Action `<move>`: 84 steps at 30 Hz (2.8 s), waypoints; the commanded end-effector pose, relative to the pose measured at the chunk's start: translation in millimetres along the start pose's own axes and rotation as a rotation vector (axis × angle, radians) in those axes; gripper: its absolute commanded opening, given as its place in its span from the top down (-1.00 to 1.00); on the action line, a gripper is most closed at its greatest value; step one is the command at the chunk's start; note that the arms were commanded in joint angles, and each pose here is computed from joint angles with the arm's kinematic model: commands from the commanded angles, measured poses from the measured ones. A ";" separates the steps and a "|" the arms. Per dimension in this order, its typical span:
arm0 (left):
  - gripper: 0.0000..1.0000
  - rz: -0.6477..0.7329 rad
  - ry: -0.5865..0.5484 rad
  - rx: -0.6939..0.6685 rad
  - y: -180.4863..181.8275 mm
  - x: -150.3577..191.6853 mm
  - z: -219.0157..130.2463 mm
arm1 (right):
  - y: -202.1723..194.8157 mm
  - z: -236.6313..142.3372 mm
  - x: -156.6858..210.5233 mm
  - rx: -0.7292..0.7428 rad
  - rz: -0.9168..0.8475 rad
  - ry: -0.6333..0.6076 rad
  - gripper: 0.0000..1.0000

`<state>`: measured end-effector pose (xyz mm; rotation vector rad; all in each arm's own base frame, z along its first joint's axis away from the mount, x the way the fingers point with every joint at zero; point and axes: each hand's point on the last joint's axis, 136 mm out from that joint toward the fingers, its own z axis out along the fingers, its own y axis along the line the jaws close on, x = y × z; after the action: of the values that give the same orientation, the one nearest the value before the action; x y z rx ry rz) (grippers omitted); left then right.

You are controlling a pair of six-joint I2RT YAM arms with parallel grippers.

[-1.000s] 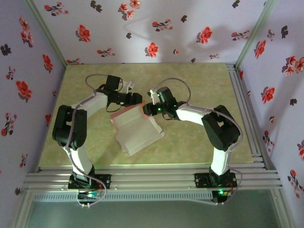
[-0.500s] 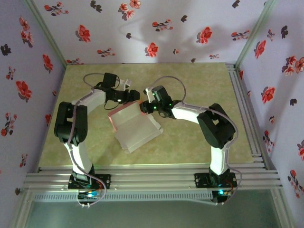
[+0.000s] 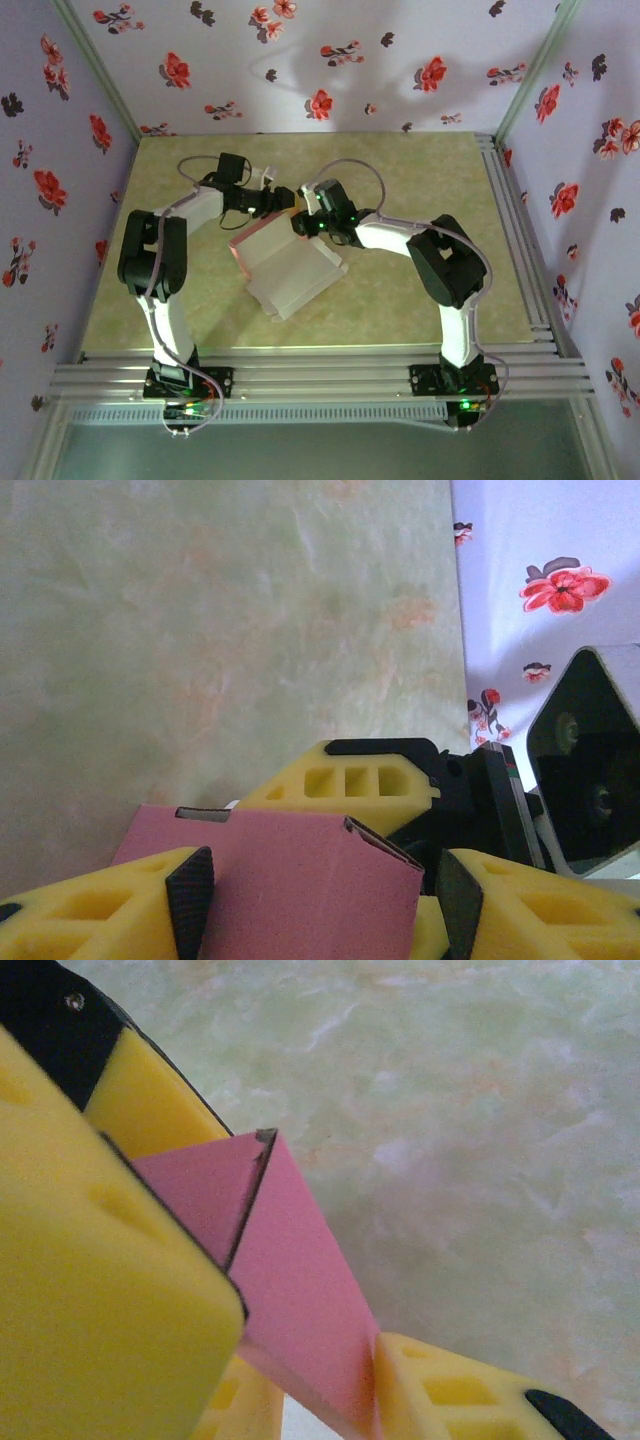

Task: Fold the paper box

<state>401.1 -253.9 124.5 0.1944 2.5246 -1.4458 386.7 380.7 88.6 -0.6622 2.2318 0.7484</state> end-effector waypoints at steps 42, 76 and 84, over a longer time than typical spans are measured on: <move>-0.54 0.022 -0.184 -0.010 -45.9 -58.0 -42.2 | -23.0 -60.1 54.4 0.182 -0.017 0.335 0.87; -1.00 0.094 -0.071 -0.385 -2.2 192.0 -43.2 | -34.2 -105.8 110.0 0.297 -0.256 0.856 0.59; -0.99 0.091 -0.065 -0.350 -9.8 206.7 -24.5 | -29.9 -102.4 96.5 0.294 -0.235 0.795 0.38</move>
<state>190.0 -223.4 79.7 0.2180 2.6951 -0.8930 295.5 267.5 64.1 -1.2063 2.8140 0.0101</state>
